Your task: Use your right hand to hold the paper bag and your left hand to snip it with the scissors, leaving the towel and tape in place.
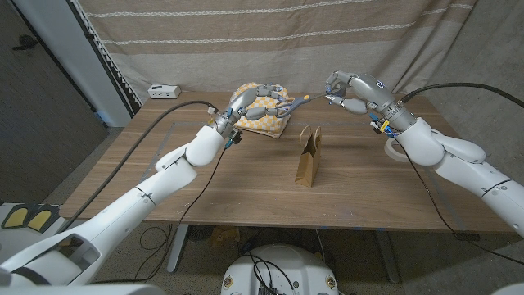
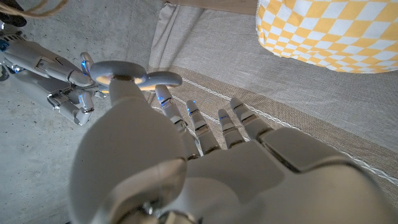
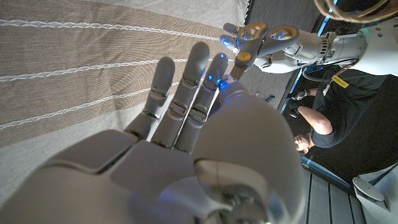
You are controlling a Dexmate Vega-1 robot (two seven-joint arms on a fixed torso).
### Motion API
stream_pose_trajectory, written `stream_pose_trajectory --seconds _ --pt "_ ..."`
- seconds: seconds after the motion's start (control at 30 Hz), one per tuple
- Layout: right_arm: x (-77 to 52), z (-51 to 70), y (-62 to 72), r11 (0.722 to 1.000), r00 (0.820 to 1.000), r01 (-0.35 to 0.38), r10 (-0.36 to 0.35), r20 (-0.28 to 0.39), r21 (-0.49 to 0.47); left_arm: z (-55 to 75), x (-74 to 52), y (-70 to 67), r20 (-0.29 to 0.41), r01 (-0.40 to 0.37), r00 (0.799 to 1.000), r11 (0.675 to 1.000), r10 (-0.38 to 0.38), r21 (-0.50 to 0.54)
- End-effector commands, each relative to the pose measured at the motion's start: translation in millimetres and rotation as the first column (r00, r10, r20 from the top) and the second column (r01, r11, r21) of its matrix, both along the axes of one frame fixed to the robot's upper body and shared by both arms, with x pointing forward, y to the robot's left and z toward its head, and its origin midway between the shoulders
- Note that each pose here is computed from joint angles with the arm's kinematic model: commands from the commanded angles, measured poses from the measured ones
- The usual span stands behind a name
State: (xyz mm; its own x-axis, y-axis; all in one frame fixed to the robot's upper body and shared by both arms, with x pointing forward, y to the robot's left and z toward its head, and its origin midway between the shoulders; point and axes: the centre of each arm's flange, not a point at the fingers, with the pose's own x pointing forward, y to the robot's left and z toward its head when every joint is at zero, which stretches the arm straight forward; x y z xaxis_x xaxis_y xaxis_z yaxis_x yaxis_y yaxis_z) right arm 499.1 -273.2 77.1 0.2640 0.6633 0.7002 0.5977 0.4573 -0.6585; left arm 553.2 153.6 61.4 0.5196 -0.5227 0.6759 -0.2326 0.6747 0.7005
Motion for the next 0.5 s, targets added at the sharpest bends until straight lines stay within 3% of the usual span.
stream_pose_trajectory --seconds 0.03,0.5 --pt "-2.8 1.6 2.8 1.0 1.0 -0.011 0.011 0.01 -0.009 0.4 0.7 -5.8 -0.003 0.017 1.0 1.0 -0.017 0.026" --pt "-8.8 5.9 9.2 0.999 1.0 -0.028 0.028 0.006 -0.025 0.4 -1.7 -11.6 0.005 0.021 1.0 0.998 -0.021 0.053"
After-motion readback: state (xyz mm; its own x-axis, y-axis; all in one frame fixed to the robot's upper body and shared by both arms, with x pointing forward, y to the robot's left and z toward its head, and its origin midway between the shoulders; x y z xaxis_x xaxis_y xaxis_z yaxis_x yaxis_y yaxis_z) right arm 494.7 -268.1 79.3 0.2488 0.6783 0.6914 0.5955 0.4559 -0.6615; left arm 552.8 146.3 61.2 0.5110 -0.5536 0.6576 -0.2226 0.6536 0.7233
